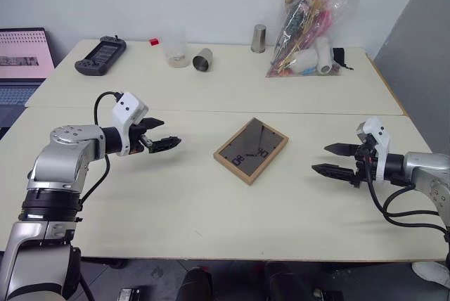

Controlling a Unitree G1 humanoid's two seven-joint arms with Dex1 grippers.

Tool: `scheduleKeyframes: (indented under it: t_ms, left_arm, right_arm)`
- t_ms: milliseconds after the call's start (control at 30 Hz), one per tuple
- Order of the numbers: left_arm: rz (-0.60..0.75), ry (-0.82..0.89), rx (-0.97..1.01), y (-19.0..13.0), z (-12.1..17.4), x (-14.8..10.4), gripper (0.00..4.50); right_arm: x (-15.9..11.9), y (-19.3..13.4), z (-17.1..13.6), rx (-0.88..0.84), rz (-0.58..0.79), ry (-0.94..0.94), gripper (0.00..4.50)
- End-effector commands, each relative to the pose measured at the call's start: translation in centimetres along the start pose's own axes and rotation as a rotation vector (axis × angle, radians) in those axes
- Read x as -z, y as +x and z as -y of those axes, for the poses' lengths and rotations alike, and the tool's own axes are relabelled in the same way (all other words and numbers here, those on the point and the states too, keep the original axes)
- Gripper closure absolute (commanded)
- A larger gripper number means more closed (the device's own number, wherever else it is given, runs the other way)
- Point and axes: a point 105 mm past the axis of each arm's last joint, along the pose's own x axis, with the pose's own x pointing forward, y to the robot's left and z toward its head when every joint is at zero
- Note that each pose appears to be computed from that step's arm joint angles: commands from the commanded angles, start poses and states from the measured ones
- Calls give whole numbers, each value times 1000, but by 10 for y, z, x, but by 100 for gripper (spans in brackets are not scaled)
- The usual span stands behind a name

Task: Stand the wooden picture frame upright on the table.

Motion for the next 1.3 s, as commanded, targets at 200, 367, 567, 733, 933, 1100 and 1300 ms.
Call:
scheduleKeyframes:
  t_ms: [200, 367, 567, 733, 933, 1100, 1300]
  left_arm:
    - [36, 44, -14, -4, -3, -15, 0]
    - [70, 21, 13, 3, 2, -18, 18]
    - [103, 23, 41, 44, 17, -16, 130]
    - [134, 40, 90, 80, 35, -17, 246]
    - [132, 69, 155, 101, 53, -14, 391]
    - [109, 77, 216, 102, 64, -8, 445]
    - [54, 86, 305, 94, 81, 3, 445]
  right_arm:
    - [-18, -2, 1, 21, 47, -71, 1]
    - [-20, 2, 4, 47, 59, -80, 0]
    - [-20, 24, 19, 152, 68, -102, 116]
    - [-16, 51, 21, 199, 52, -156, 243]
    - [0, 79, 18, 258, 0, -193, 404]
    - [-6, 103, 13, 257, 24, -193, 450]
    - [-20, 131, -1, 192, 68, -194, 450]
